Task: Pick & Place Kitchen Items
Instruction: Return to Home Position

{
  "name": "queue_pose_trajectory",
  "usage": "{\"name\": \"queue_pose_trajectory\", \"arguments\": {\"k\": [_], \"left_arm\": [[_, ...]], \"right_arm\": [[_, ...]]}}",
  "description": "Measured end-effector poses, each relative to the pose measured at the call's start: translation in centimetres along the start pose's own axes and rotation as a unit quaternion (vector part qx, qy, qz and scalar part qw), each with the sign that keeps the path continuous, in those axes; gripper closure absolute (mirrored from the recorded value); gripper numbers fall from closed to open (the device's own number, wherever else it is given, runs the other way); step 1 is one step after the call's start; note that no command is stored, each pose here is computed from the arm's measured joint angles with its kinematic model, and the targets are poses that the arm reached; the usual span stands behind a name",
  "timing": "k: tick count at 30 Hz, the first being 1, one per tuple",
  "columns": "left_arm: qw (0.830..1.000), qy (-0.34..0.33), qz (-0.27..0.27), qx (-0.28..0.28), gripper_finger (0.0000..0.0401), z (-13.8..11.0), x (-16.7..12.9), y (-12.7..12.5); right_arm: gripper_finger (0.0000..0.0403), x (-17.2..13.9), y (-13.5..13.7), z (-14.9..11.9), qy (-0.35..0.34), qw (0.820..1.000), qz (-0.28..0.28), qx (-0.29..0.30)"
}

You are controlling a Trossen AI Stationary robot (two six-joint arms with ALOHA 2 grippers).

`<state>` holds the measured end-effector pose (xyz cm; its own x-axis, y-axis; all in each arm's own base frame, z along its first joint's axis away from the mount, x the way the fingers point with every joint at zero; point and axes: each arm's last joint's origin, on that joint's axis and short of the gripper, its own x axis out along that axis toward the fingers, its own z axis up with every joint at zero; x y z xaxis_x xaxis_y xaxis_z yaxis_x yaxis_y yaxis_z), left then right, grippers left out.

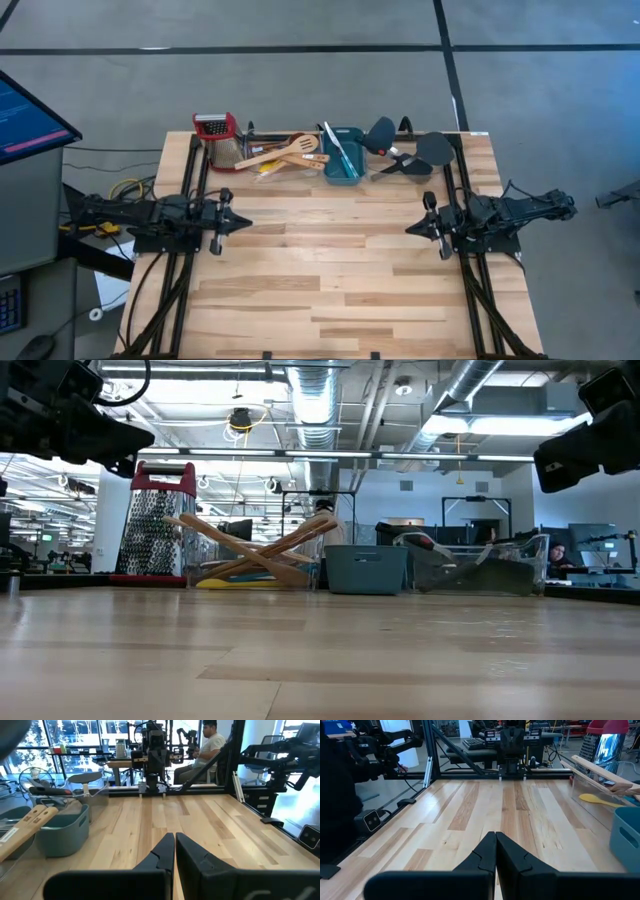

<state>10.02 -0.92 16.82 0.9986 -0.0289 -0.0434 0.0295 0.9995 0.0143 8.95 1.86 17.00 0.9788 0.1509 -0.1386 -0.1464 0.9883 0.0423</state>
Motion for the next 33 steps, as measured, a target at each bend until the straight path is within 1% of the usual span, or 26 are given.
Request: {"name": "queue_pose_trajectory", "arguments": {"k": [33], "left_arm": [[1.000,-0.005,0.000,0.000,0.0399,0.11,0.00,0.00]], "right_arm": [[0.0403,0.00,0.00,-0.01,0.000,1.000,0.000,0.000]]}}
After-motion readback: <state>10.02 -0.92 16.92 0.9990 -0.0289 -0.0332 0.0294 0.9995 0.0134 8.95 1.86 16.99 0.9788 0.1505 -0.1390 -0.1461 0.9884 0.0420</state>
